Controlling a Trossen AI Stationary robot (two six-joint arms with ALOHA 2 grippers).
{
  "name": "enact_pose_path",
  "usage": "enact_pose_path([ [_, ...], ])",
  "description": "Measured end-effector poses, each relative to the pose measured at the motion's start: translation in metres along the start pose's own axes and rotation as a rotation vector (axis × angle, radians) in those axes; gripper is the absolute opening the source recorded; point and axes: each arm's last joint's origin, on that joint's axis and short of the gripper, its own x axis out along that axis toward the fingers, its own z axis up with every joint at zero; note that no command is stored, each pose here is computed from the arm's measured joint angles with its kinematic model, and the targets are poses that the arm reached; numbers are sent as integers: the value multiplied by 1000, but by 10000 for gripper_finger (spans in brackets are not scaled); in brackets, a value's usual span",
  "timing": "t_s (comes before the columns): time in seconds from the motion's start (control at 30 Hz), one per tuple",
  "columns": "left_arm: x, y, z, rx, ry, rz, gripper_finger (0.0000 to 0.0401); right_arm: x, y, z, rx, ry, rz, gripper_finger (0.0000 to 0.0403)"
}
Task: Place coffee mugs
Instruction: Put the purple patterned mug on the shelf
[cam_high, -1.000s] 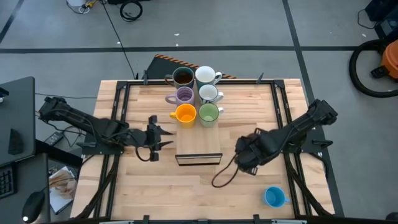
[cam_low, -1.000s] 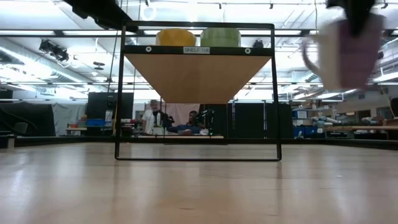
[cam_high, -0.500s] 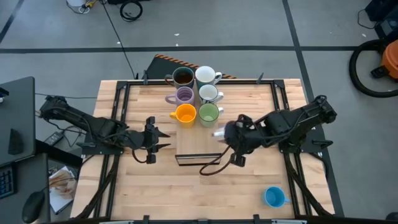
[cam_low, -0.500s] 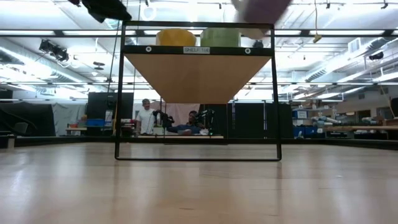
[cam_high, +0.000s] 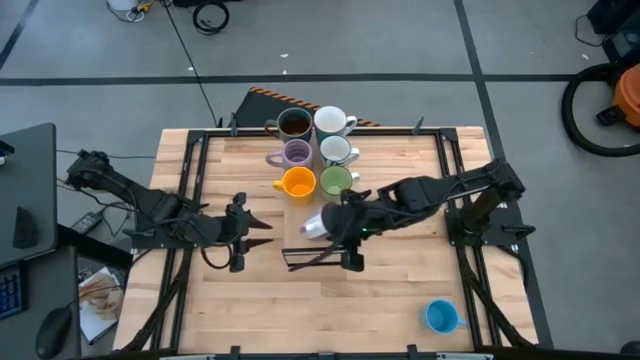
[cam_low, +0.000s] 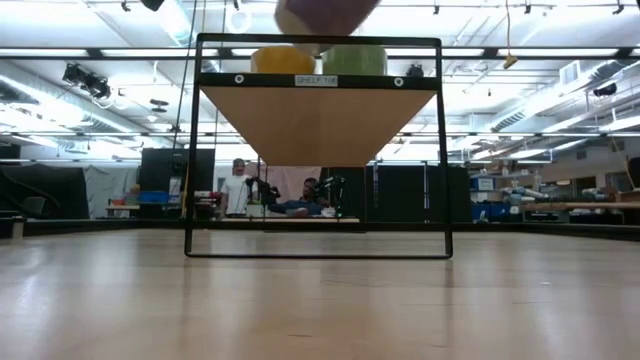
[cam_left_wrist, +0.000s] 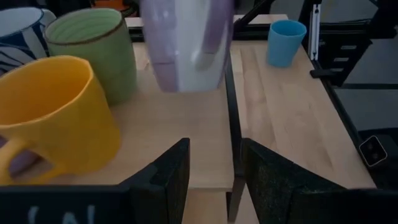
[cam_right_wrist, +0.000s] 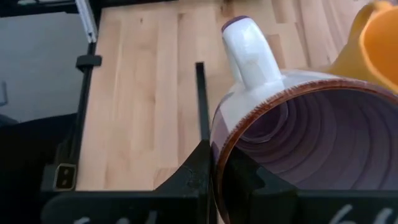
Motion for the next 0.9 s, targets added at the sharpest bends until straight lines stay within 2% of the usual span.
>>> enact_pose_path([
  [0.23, 0, 0, 0, -1, 2, 2, 151, 15, 0, 19, -44, -1, 17, 30],
  [0.43, 0, 0, -3, 21, 27, 13, 151, 31, -1, 26, -56, 93, -16, 30],
  [0.57, 11, -4, -9, 58, 47, 33, 156, 38, -5, 29, -43, 127, -32, 30],
  [0.73, 18, -8, -7, 74, 22, 42, 191, 39, -13, 29, -11, 148, -47, 30],
  [0.9, 22, 0, 0, -22, -38, 122, 243, 40, -16, 29, 5, 147, -72, 30],
])
